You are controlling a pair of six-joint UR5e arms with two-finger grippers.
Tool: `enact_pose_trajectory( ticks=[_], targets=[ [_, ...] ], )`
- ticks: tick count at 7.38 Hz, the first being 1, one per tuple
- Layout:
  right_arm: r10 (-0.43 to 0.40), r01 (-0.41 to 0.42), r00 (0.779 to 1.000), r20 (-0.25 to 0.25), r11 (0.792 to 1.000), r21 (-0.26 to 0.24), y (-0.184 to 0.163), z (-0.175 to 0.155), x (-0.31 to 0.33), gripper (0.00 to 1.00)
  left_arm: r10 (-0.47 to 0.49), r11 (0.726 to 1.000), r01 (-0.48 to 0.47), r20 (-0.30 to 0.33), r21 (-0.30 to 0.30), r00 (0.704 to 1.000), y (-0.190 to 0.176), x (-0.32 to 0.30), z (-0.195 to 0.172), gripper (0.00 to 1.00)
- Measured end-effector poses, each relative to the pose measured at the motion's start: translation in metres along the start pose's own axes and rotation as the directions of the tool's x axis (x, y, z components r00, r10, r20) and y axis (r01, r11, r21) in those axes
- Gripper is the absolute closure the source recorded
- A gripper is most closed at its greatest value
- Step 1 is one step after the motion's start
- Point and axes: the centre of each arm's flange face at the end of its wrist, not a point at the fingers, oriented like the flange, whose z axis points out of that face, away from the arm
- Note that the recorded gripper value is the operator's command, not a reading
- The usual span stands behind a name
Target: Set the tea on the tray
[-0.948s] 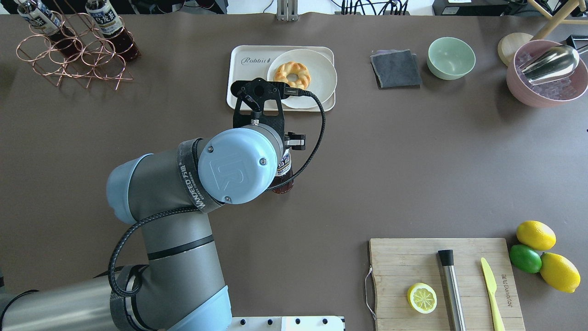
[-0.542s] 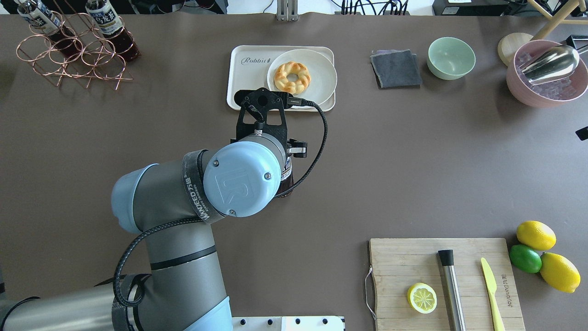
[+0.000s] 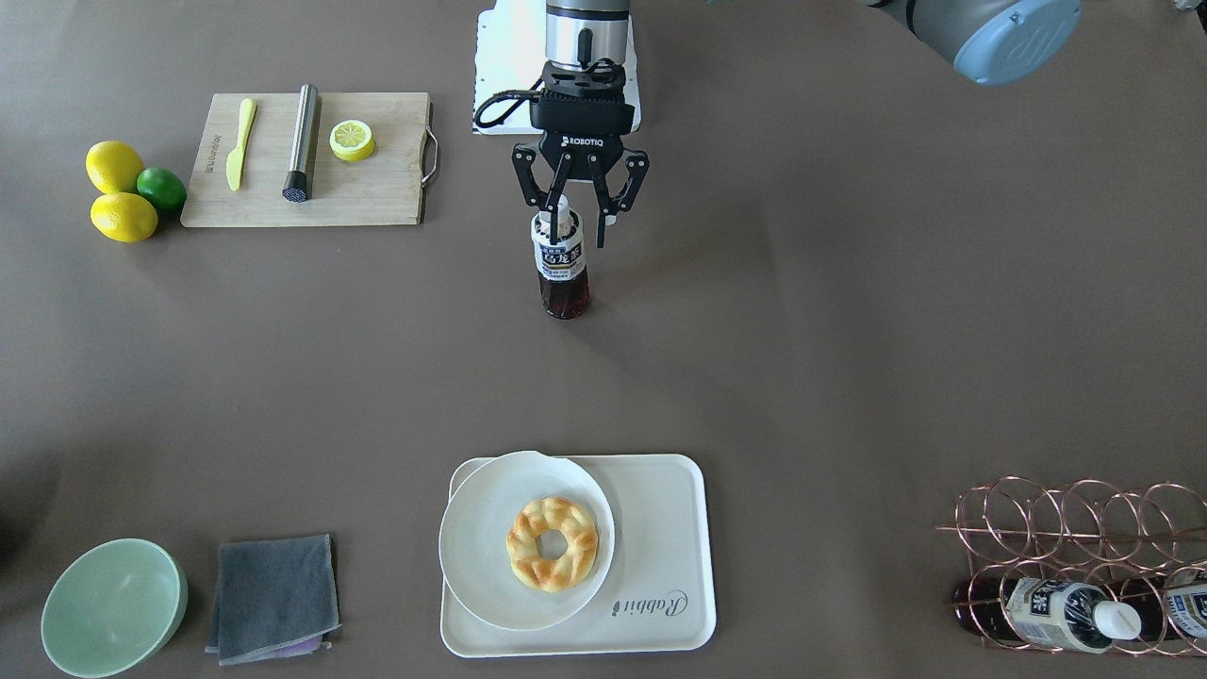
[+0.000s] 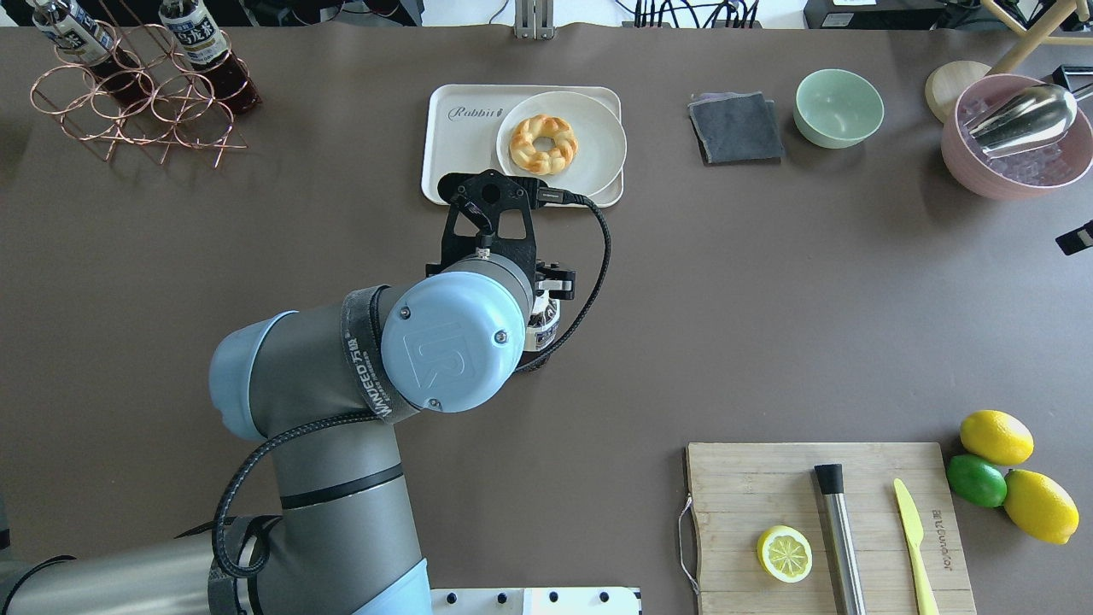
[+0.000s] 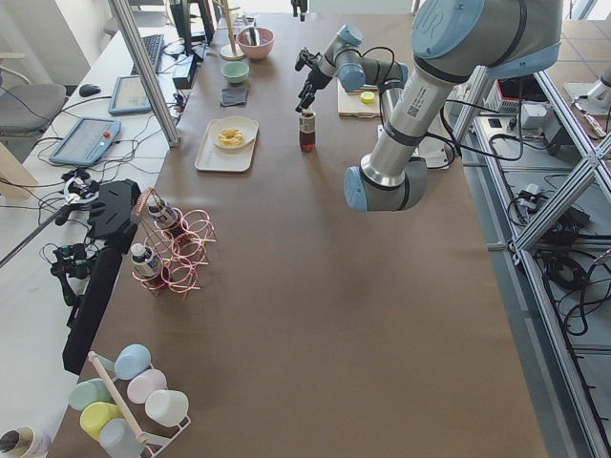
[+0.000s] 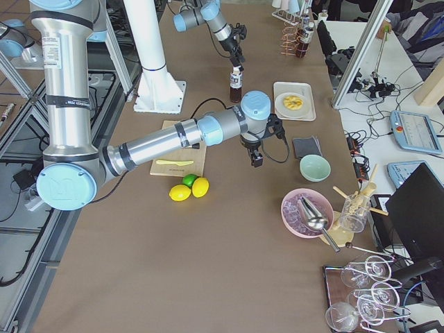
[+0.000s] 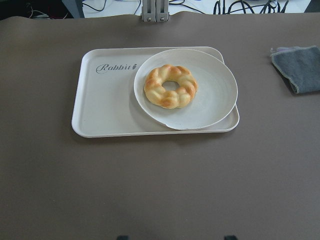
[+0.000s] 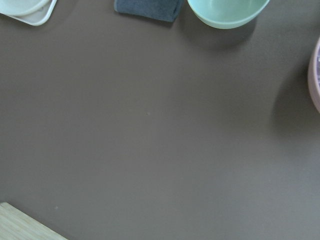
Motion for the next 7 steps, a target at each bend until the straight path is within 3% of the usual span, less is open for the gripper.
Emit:
enact_pose_trajectory(
  ticks=[2, 3, 5, 7],
  targets=[
    [0.115, -0.117, 0.992, 0.059, 0.993, 0.032, -0.038, -0.011, -0.089, 0.01, -0.019, 1.000, 0.019, -0.016, 0.001, 1.000, -0.020, -0.019, -0.013, 0.04],
    [0.160, -0.163, 0.984, 0.075, 0.986, 0.040, -0.058, -0.007, -0.145, 0.01, -0.024, 0.999, 0.024, -0.008, -0.032, 1.000, -0.043, -0.045, -0.010, 0.04],
    [0.256, -0.261, 0.964, 0.069, 0.963, 0.068, -0.092, 0.037, -0.285, 0.01, 0.061, 0.991, -0.058, 0.020, -0.120, 0.998, -0.105, -0.132, 0.003, 0.04],
    [0.324, -0.326, 0.945, 0.038, 0.941, 0.091, -0.100, 0.079, -0.429, 0.01, 0.157, 0.963, -0.153, 0.001, -0.221, 0.988, -0.153, -0.249, 0.008, 0.04]
  ],
)
